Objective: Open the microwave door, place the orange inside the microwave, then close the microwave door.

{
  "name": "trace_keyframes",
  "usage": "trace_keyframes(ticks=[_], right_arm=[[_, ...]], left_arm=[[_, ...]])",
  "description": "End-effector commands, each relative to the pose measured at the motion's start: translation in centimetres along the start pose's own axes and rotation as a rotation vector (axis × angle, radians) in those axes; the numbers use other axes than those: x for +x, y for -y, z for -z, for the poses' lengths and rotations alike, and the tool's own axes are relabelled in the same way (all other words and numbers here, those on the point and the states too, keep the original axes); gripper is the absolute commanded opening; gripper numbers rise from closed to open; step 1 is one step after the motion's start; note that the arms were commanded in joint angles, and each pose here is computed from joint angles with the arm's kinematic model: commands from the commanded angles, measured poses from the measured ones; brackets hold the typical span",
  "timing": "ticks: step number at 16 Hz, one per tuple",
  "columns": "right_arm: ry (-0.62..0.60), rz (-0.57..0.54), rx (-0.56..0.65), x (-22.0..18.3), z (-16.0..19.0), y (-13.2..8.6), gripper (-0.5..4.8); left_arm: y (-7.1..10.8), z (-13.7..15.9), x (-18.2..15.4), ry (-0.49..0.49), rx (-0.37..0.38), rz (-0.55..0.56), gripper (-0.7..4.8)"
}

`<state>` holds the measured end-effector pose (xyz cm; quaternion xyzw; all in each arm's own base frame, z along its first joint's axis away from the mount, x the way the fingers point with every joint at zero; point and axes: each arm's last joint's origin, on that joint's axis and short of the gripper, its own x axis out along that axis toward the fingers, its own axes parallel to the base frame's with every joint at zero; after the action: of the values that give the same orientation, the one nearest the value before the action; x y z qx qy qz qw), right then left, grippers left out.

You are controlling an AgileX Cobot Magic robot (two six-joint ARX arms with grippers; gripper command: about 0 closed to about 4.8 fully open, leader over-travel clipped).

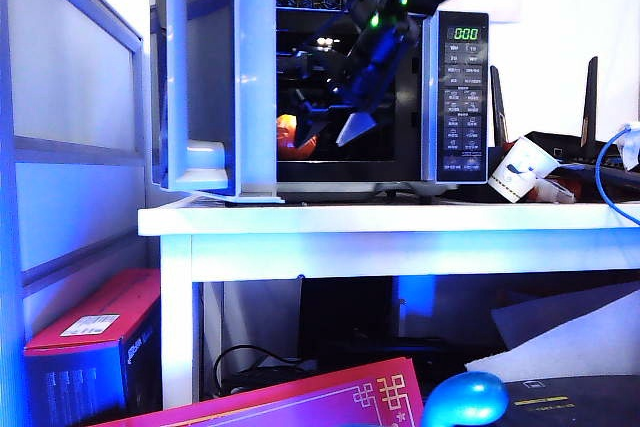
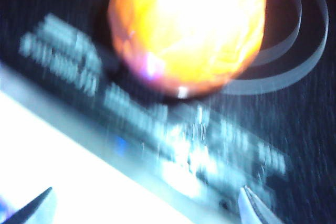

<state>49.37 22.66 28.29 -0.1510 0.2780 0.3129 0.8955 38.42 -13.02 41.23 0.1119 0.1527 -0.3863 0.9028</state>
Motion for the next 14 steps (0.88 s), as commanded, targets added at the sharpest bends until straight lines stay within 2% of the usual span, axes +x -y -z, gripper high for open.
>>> trace_keyframes(ticks=[1,5,8,11,14], right_arm=[[-0.068,0.020,-0.050,-2.1,-0.4,-0.2,4.79],[-0.069,0.019,-0.060,-4.3,-1.3,-0.4,4.79],[-0.054,-0.029,-0.059,-4.3,-1.4,-0.5,4.79],[-0.048,-0.031,-0.059,-4.3,-1.5,-0.5,4.79],[-0.053,-0.033,-0.058,-4.4,-1.5,-0.5,4.79]], left_arm=[[0.2,2.6,1.3,-0.164,-0.087,0.038,-0.05],[0.3,1.5,0.6,-0.091,-0.056,0.044,-0.05],[0.3,1.3,0.3,-0.081,-0.055,0.041,-0.05],[0.4,1.0,0.1,-0.072,-0.050,0.039,-0.05],[0.6,-0.2,-1.1,-0.006,-0.038,0.020,-0.05]])
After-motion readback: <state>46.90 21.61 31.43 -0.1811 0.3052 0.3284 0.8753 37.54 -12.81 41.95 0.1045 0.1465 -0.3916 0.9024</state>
